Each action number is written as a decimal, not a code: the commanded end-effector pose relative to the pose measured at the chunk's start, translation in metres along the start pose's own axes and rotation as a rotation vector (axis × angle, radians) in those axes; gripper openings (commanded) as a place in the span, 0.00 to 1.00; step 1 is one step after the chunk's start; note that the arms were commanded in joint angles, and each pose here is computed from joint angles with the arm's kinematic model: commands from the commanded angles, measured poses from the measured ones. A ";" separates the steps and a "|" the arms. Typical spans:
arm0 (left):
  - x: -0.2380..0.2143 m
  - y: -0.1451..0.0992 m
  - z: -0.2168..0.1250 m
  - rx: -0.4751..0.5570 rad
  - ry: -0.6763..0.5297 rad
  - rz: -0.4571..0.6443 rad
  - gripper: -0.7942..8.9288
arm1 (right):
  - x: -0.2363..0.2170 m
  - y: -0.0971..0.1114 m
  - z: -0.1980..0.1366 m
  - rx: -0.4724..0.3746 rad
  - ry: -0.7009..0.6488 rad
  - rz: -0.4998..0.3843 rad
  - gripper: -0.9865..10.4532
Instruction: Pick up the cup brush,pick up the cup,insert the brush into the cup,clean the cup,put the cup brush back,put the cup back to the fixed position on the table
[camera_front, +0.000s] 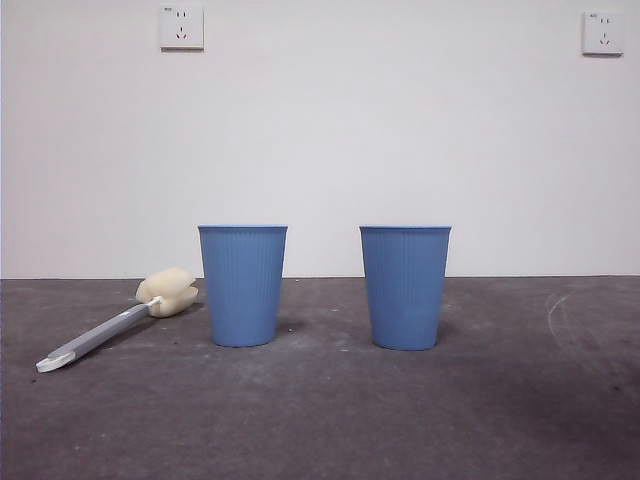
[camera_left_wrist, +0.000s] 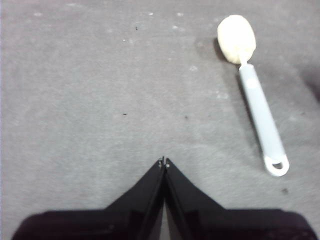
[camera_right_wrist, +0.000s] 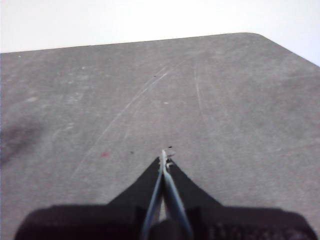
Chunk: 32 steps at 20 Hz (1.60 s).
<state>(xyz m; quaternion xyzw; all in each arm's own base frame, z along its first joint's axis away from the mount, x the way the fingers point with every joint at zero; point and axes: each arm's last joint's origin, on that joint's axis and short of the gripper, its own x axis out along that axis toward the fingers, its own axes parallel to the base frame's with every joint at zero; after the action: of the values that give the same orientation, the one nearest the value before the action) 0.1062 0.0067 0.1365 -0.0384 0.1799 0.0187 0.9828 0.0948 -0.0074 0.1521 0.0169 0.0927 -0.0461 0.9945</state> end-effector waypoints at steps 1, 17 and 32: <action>0.001 -0.001 -0.001 -0.094 -0.001 -0.033 0.08 | 0.000 0.001 -0.001 0.134 0.010 0.040 0.09; -0.037 -0.017 0.100 -0.197 0.078 -0.344 0.07 | -0.034 0.013 0.092 0.207 -0.014 0.379 0.08; -0.082 -0.030 0.161 0.015 0.297 -0.576 0.07 | -0.049 0.022 0.171 -0.071 0.365 0.674 0.08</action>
<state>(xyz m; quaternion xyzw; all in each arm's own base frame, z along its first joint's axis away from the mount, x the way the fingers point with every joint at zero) 0.0890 -0.0112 0.3157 -0.1053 0.3101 -0.2525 0.9105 0.0799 0.0112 0.3276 0.0482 0.2668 0.2772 0.9218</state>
